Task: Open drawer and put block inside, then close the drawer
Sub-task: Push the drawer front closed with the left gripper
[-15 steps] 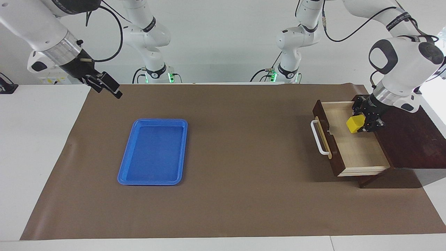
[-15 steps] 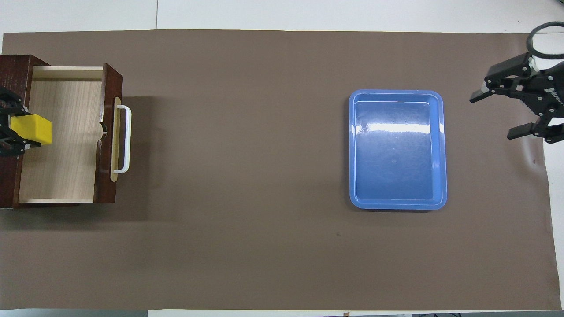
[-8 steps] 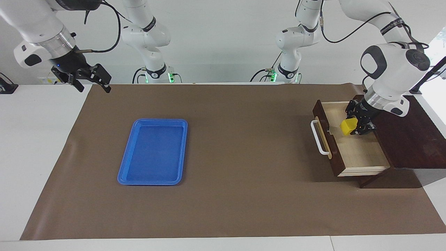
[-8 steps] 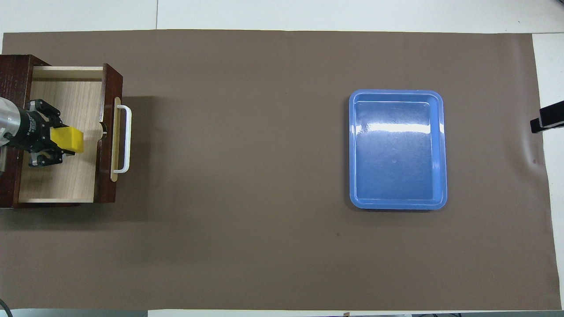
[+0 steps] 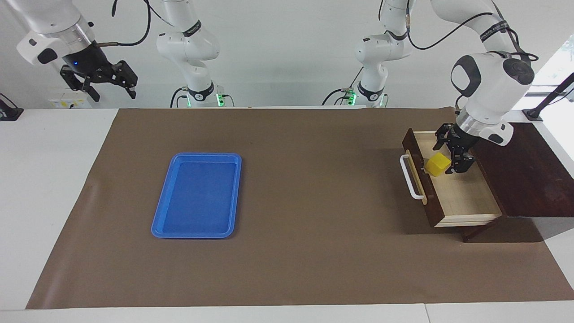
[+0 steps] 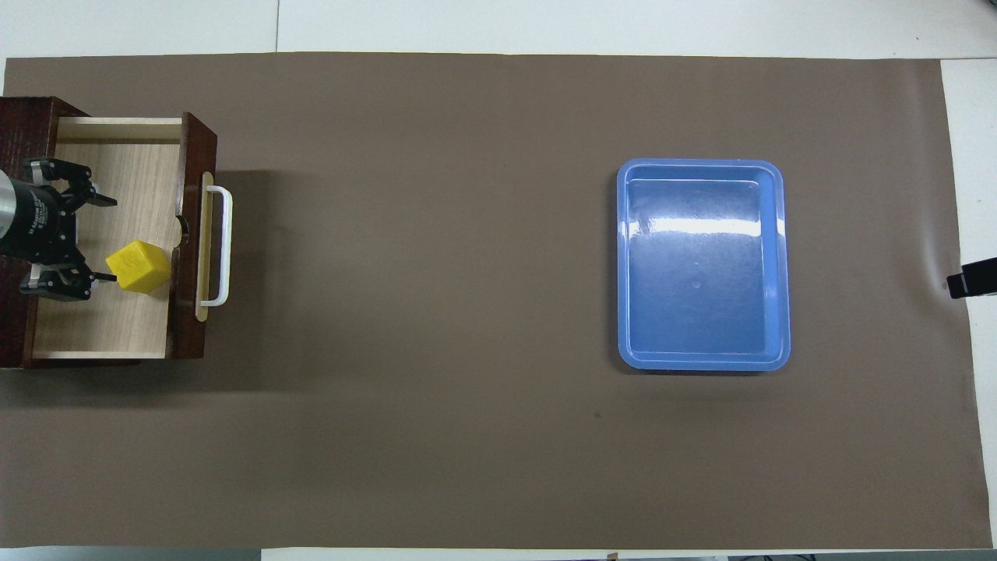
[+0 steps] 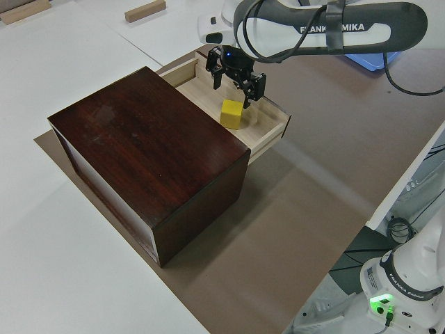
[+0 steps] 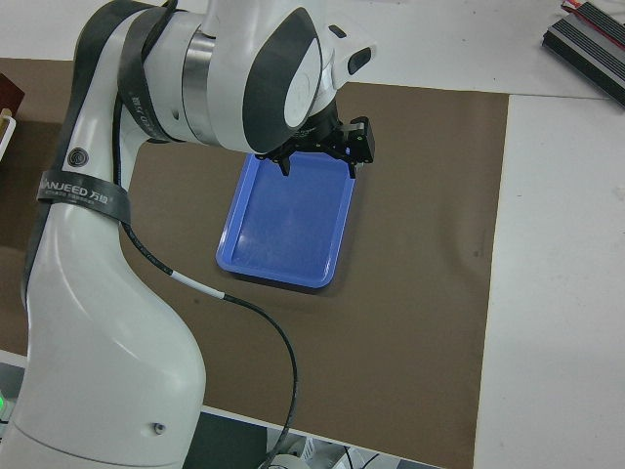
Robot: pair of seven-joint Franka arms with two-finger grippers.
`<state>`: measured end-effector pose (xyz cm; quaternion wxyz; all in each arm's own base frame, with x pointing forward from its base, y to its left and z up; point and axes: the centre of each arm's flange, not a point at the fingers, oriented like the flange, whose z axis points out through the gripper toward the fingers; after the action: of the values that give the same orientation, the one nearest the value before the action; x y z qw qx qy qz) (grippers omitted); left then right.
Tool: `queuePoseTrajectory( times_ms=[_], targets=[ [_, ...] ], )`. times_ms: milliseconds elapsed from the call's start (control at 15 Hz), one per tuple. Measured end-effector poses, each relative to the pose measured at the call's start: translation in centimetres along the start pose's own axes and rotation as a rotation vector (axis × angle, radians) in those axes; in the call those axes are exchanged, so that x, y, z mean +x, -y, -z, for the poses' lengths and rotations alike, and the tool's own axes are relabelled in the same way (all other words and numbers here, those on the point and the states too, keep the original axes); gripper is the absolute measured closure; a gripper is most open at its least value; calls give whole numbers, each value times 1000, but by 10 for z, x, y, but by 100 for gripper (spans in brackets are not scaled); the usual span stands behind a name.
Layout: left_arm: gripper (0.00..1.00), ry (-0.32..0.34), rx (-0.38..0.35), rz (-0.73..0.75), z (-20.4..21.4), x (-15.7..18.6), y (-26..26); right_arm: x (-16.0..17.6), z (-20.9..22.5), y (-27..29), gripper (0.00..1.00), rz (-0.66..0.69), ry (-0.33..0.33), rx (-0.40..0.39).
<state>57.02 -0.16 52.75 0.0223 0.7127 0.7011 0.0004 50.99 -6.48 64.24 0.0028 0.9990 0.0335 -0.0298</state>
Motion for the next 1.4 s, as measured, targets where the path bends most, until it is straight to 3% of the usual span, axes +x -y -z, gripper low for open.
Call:
queuePoseTrajectory(
  times_ms=[333,600,1133,1400],
  targets=[
    [0,-2,27,11,-21,-72,7,17,-20,-3,0,-3,-10,-7],
    [0,-69,55,-21,-59,-85,11,22,-28,-3,0,-20,3,-5],
    [0,-146,39,-66,-74,-64,10,24,-31,-4,0,-23,10,-4],
    [0,-164,36,-31,-70,-5,6,23,-31,-6,0,-27,9,-4]
  ],
)
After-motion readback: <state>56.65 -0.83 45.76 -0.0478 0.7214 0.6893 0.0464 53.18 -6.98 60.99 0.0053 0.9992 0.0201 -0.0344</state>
